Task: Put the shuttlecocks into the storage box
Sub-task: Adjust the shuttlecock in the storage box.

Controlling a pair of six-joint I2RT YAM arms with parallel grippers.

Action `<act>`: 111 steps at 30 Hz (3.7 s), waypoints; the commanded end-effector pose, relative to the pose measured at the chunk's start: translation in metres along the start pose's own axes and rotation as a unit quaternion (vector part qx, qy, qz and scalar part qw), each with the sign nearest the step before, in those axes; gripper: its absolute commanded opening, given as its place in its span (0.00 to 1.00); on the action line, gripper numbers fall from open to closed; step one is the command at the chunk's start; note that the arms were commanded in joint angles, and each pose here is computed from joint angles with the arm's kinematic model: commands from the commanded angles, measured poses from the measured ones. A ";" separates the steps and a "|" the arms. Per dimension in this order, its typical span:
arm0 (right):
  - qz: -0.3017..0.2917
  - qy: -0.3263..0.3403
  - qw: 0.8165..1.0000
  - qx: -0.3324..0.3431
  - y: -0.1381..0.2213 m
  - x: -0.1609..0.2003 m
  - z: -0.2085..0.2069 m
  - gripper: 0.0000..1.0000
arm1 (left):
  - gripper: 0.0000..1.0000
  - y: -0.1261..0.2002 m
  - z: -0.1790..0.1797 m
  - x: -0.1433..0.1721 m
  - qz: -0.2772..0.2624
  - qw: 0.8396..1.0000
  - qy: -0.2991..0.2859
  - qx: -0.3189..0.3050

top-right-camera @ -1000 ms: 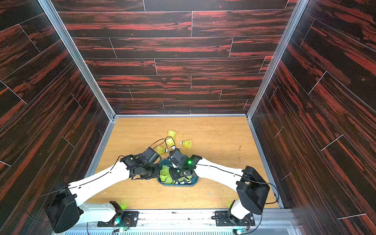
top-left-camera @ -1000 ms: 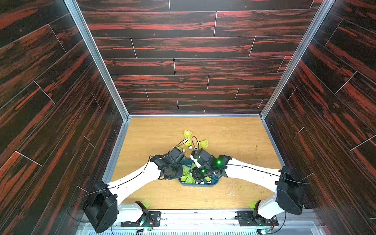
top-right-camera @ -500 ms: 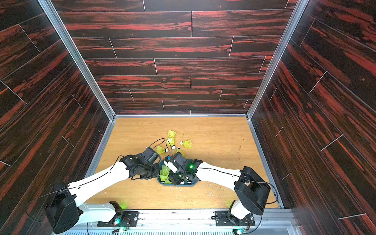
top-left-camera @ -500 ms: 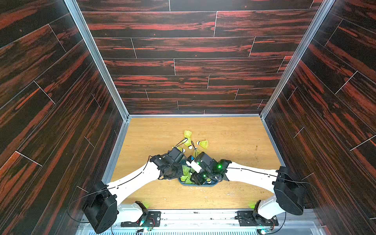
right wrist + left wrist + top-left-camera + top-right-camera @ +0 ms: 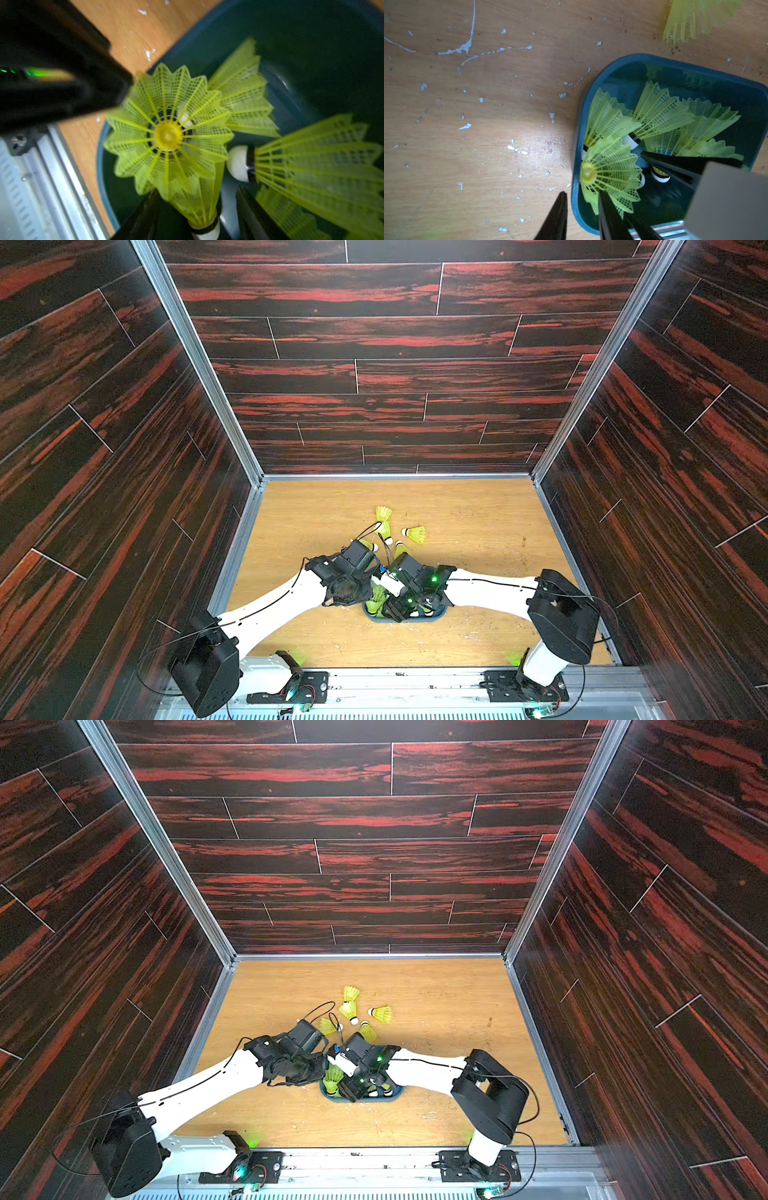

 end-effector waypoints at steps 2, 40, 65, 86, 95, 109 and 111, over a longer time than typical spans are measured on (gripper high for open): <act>-0.005 0.014 0.999 -0.029 -0.004 -0.009 0.009 0.62 | 0.30 0.004 0.003 0.000 -0.006 1.000 0.003 0.006; 0.026 -0.050 0.998 -0.015 0.016 0.012 0.010 0.15 | 0.30 0.002 -0.008 -0.004 0.001 1.000 -0.003 0.018; 0.017 -0.115 0.993 -0.003 0.050 0.009 -0.001 0.12 | 0.26 -0.012 -0.002 -0.003 0.015 0.999 -0.027 -0.016; -0.057 -0.310 0.949 -0.011 0.060 0.015 -0.012 0.11 | 0.26 -0.008 -0.001 -0.002 0.008 1.000 -0.017 -0.005; -0.096 -0.343 0.934 -0.017 0.069 0.010 -0.012 0.12 | 0.26 -0.001 -0.005 -0.001 -0.004 0.999 0.003 0.036; -0.078 -0.367 0.927 -0.030 0.053 0.021 -0.011 0.41 | 0.26 0.008 -0.001 0.000 -0.012 0.998 0.014 0.052; -0.075 -0.368 0.926 -0.032 0.054 0.021 -0.010 0.43 | 0.26 0.008 0.000 0.001 -0.012 0.999 0.015 0.050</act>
Point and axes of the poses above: each gripper's point midway between its finger pads, its own y axis back along the fingers, its own z axis along the line the jaws close on, x = y × z, the point moved 6 cm from there along y, back along the fingers, and after that the axes turned 7 degrees about y, right-handed, at the moved point
